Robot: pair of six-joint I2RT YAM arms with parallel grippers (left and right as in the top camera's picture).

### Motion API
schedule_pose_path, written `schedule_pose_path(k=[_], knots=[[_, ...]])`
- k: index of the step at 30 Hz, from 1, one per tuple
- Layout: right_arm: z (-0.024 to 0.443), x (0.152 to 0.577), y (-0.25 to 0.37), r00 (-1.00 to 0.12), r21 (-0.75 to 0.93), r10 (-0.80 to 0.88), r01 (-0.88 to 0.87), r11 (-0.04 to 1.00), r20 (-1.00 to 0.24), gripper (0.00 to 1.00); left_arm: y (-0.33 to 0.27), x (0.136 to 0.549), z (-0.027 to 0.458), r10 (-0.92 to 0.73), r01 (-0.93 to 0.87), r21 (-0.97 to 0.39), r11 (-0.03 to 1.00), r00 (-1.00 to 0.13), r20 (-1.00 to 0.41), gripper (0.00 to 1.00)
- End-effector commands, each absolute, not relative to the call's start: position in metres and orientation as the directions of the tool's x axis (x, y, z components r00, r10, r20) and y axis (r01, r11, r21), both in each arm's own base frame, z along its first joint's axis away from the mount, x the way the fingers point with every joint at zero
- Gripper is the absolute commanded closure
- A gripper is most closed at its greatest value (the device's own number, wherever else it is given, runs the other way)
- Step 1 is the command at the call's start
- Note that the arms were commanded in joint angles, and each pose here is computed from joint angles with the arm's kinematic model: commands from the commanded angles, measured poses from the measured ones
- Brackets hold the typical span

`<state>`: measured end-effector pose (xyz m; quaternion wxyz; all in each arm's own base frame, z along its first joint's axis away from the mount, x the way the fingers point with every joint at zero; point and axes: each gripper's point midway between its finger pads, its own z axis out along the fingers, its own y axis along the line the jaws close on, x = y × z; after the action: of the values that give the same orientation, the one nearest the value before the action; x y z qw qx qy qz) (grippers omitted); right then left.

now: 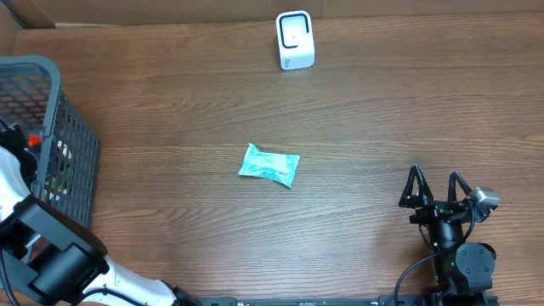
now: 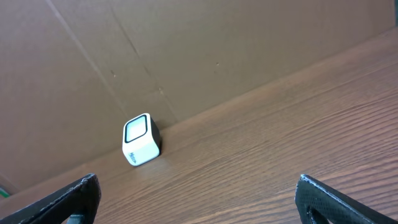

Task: Scan the item barcode
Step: 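Grasp the yellow-green tea drink pouch in the basket with left gripper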

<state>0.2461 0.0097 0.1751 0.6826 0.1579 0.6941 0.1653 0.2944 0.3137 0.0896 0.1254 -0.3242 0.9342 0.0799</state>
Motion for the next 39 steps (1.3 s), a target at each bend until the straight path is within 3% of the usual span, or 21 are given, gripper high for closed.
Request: schedule_pose_path(k=[1,5,9,12,19,21,28,39], knots=[[0.173,0.246,0.008,-0.012,0.447,0.447,0.000,0.894,-0.894,0.00,0.308,0.288,0.072,-0.559,-0.596,0.081,0.799,-0.785,-0.266,0.18],[0.173,0.246,0.008,-0.012,0.447,0.447,0.000,0.894,-0.894,0.00,0.306,0.289,0.054,-0.554,-0.595,0.079,0.800,-0.783,-0.283,0.09],[0.173,0.246,0.008,-0.012,0.447,0.447,0.000,0.894,-0.894,0.00,0.303,0.286,0.041,-0.553,-0.595,0.079,0.800,-0.782,-0.286,0.12],[0.173,0.246,0.008,-0.012,0.447,0.447,0.000,0.894,-0.894,0.00,0.304,0.287,0.039,-0.552,-0.595,0.078,0.800,-0.781,-0.294,0.26],[0.173,0.246,0.008,-0.012,0.447,0.447,0.000,0.894,-0.894,0.00,0.306,0.289,0.040,-0.549,-0.596,0.080,0.799,-0.778,-0.305,0.86],[0.173,0.246,0.008,-0.012,0.447,0.447,0.000,0.894,-0.894,0.00,0.307,0.291,0.042,-0.549,-0.597,0.080,0.798,-0.776,-0.311,0.96],[0.173,0.246,0.008,-0.012,0.447,0.447,0.000,0.894,-0.894,0.00,0.320,0.312,0.094,-0.571,-0.626,0.035,0.779,-0.731,-0.374,0.96],[0.173,0.246,0.008,-0.012,0.447,0.447,0.000,0.894,-0.894,0.00,0.327,0.348,0.284,-0.619,-0.690,-0.145,0.709,-0.512,-0.595,0.96]])
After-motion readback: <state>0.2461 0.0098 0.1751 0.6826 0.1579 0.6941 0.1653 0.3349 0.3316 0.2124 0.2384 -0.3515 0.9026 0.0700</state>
